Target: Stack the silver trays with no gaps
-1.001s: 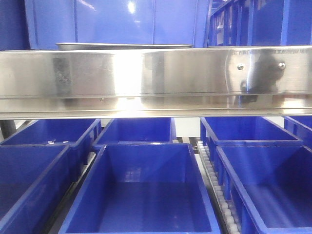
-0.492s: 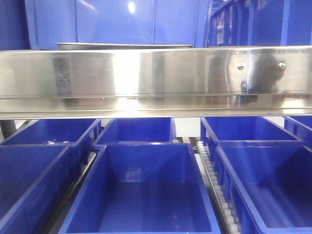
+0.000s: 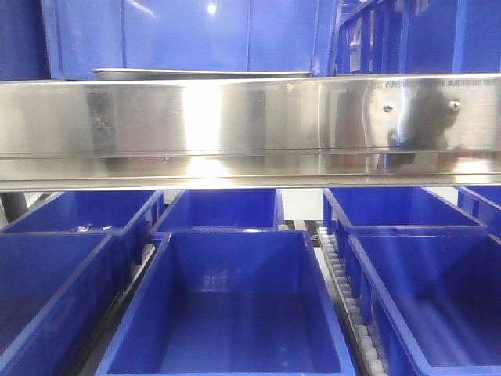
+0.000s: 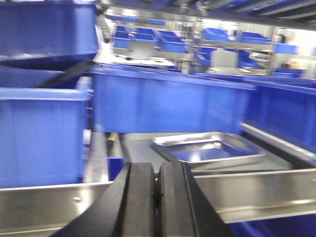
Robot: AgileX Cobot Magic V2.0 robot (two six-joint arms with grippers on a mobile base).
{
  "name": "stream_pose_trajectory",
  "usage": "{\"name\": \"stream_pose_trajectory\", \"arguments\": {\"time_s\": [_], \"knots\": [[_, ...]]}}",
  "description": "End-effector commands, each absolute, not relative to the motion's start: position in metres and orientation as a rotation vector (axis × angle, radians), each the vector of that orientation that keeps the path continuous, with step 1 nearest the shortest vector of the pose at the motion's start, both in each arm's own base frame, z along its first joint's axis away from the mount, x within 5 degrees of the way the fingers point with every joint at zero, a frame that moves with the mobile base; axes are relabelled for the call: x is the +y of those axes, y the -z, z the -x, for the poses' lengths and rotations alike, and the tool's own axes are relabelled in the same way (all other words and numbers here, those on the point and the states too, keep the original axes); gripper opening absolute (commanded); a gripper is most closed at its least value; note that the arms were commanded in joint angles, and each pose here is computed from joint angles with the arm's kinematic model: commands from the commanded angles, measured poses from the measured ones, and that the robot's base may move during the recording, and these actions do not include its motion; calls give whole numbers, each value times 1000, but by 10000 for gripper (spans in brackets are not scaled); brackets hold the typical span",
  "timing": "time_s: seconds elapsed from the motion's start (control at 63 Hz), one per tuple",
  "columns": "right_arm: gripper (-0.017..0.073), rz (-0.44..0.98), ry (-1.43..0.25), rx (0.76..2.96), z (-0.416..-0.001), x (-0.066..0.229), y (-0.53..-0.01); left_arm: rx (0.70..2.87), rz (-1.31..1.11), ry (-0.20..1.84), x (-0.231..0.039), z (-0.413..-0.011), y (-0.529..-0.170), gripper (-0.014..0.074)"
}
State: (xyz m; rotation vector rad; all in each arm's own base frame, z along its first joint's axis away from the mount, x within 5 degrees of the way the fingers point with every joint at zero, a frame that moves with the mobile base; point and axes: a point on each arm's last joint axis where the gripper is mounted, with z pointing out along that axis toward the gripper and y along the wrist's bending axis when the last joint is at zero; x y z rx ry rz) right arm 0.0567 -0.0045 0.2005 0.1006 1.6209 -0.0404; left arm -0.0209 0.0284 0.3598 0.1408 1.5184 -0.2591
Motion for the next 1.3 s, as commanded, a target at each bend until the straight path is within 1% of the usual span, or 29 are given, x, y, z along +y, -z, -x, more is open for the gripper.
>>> {"name": "stream_pose_trajectory", "arguments": {"time_s": [0.0,0.095,0.175,0.286,0.413,0.635,0.699,0.746,0.889,1.159,1.286], "knots": [[-79,-103,38,1585,-56,-5,-204,1454,-145,205,24,18,-360,-19],[-79,-103,38,1585,-56,-5,-204,1375,-160,161,14,6,-351,-19],[-79,-103,38,1585,-56,-5,-204,1348,-156,172,4,-7,-334,-19],[-79,-103,38,1585,-56,-5,-204,1414,-98,194,-4,-27,-298,-19],[-79,-103,38,1585,-56,-5,-204,1475,-54,166,-6,-44,-258,-19],[-79,-103,38,1585,-56,-5,-204,1518,-71,135,-7,-56,-211,-19],[-79,-103,38,1585,-56,-5,-204,1506,-72,137,-7,-56,-211,-19],[-79,-103,38,1585,-56,-5,-204,1551,-71,131,-7,-56,-207,-19],[-79,-103,38,1585,-56,-5,-204,1574,-84,115,-7,-56,-205,-19],[-79,-103,38,1585,-56,-5,-204,1575,-95,102,-7,-56,-205,-19],[-79,-103,38,1585,-56,-5,-204,1571,-137,60,-7,-56,-205,-19]]}}
